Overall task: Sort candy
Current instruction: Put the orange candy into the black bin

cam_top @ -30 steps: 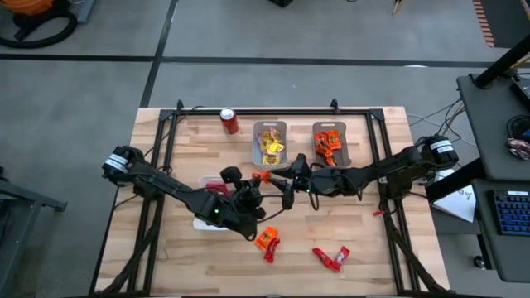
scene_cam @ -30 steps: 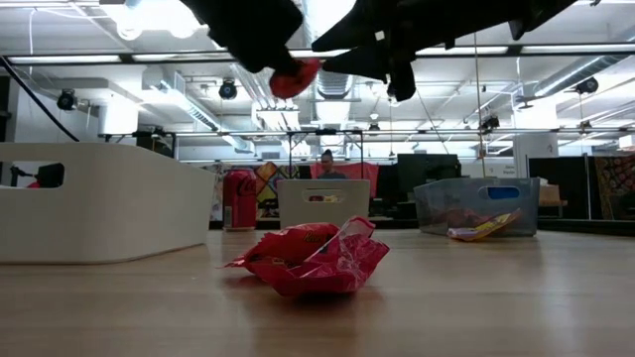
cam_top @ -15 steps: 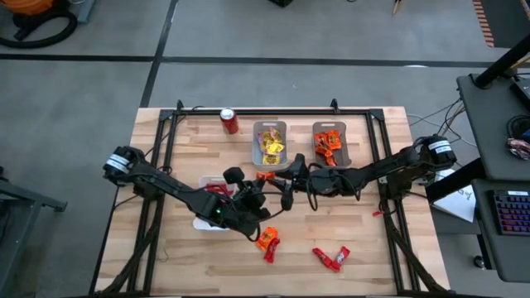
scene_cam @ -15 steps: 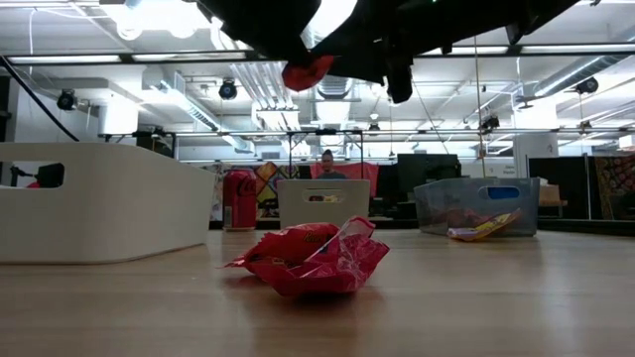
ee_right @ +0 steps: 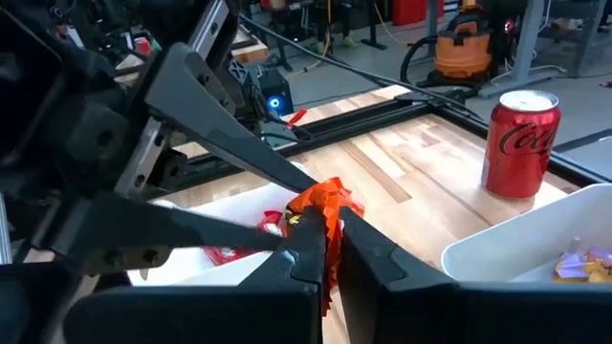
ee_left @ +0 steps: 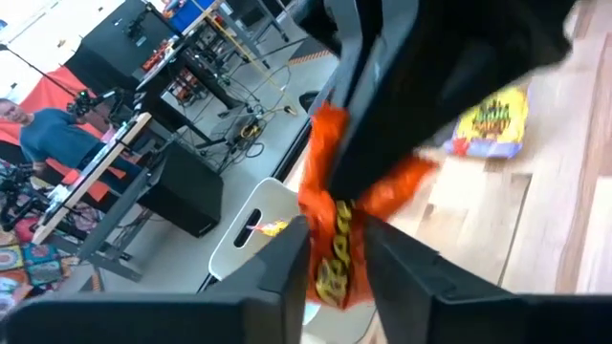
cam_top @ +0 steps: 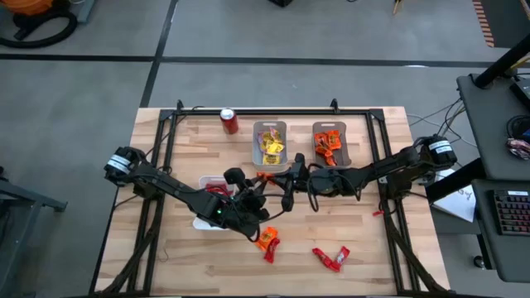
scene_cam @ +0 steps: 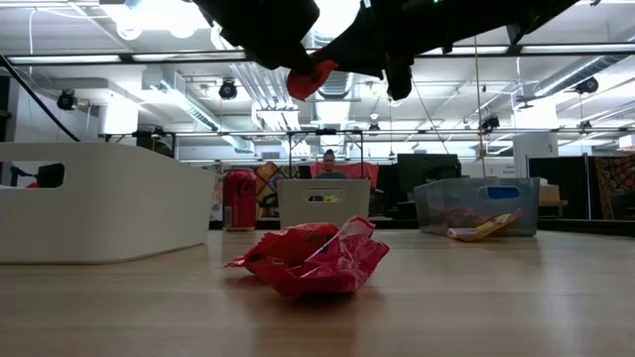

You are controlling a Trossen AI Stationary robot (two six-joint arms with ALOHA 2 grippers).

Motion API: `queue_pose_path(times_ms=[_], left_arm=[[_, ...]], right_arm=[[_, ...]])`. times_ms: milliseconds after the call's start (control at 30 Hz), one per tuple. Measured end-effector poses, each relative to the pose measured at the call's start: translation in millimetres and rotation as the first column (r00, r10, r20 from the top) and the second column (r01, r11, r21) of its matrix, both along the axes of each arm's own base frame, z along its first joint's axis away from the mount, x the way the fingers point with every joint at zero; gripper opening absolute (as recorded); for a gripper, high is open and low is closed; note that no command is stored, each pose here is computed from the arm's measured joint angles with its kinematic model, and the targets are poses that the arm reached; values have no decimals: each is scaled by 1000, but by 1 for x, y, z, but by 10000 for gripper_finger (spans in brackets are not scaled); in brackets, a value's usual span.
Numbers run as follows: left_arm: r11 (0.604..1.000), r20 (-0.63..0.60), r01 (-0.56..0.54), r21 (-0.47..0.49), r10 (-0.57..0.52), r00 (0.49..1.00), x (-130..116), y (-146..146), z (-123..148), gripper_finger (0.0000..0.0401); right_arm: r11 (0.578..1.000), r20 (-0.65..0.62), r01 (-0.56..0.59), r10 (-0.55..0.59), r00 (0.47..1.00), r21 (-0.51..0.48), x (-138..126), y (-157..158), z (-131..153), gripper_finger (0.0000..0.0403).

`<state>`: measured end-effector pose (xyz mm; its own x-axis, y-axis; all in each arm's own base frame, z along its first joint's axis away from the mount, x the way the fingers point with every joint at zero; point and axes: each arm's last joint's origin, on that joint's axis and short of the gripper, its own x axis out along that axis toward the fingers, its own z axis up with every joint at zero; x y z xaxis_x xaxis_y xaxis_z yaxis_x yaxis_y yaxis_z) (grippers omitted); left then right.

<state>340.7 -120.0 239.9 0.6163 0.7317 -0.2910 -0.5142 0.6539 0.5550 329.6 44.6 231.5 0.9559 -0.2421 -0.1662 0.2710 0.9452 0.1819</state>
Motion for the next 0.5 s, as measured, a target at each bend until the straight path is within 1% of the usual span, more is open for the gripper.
queue_pose_path(times_ms=[133, 300, 400, 500], left_arm=[[1000, -51, -2, 23, 3, 999, -3, 2, -3, 118], [999, -89, -3, 38, 6, 996, -11, 5, 3, 138], [1000, -80, -9, 26, 11, 997, -17, 8, 11, 138], [1000, -58, 6, -11, -6, 998, -26, 12, 23, 130]], right_arm=[[1000, -41, 23, -23, 999, -6, -6, -7, 6, 10], [994, -184, 109, -105, 977, 12, -28, -31, 14, 9], [974, -297, 224, -206, 932, 28, -49, -56, 19, 9], [925, -411, 379, -339, 846, 15, -76, -81, 22, 9]])
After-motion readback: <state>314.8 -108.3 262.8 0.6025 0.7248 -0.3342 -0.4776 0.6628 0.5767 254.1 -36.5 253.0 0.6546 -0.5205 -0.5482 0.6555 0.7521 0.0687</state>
